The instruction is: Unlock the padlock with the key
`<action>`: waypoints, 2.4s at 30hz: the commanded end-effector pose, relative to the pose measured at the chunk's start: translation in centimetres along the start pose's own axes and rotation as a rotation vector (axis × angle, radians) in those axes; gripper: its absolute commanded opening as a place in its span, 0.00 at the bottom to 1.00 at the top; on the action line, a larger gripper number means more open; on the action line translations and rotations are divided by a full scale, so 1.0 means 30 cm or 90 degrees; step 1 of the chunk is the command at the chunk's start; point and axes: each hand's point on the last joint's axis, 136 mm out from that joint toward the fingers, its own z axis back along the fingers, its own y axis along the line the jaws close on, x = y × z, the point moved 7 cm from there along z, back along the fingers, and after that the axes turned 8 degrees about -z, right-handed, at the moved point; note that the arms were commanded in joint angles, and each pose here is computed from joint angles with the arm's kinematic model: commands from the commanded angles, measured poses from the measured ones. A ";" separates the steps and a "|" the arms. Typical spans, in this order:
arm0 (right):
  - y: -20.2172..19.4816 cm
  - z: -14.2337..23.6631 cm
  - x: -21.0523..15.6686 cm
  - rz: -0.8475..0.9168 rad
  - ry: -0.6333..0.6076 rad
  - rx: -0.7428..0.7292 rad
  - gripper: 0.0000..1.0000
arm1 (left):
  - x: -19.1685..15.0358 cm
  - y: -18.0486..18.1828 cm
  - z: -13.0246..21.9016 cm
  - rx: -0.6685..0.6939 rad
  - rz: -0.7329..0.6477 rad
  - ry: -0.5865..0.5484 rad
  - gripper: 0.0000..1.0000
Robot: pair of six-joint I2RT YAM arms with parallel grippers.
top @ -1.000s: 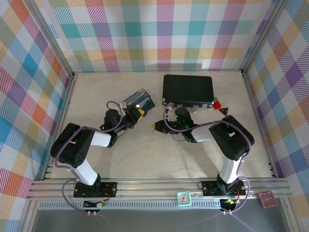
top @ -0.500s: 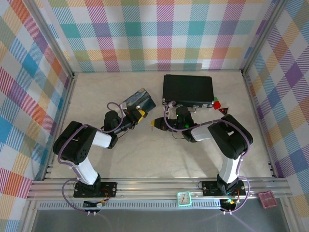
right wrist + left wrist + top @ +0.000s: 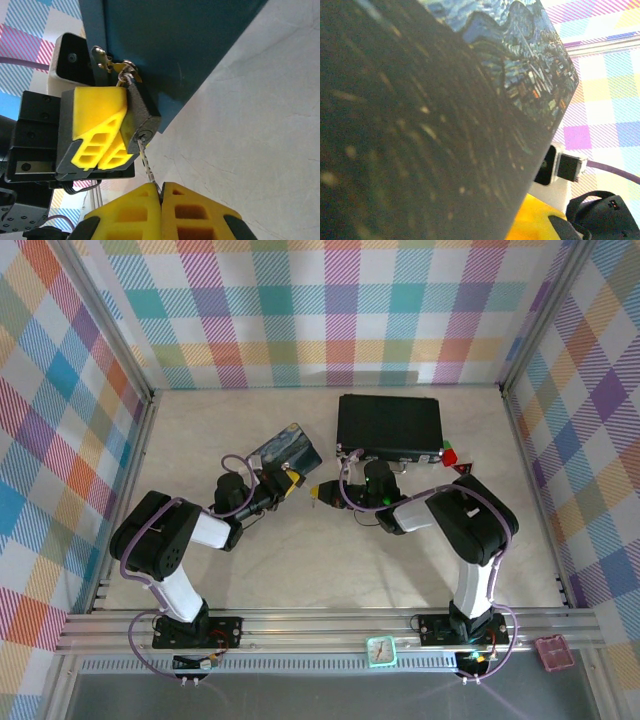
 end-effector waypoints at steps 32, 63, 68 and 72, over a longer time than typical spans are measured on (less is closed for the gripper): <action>0.034 0.042 -0.007 0.021 -0.013 0.019 0.00 | 0.025 -0.038 0.002 -0.036 -0.021 -0.029 0.00; 0.031 -0.034 0.016 0.017 0.005 0.054 0.00 | 0.005 -0.087 0.012 -0.050 -0.040 -0.016 0.00; 0.052 -0.039 0.025 0.021 0.033 0.039 0.00 | -0.007 -0.091 -0.001 -0.060 -0.048 0.013 0.00; 0.077 -0.024 0.049 0.021 0.043 0.003 0.00 | -0.024 -0.097 0.004 -0.064 -0.063 0.042 0.00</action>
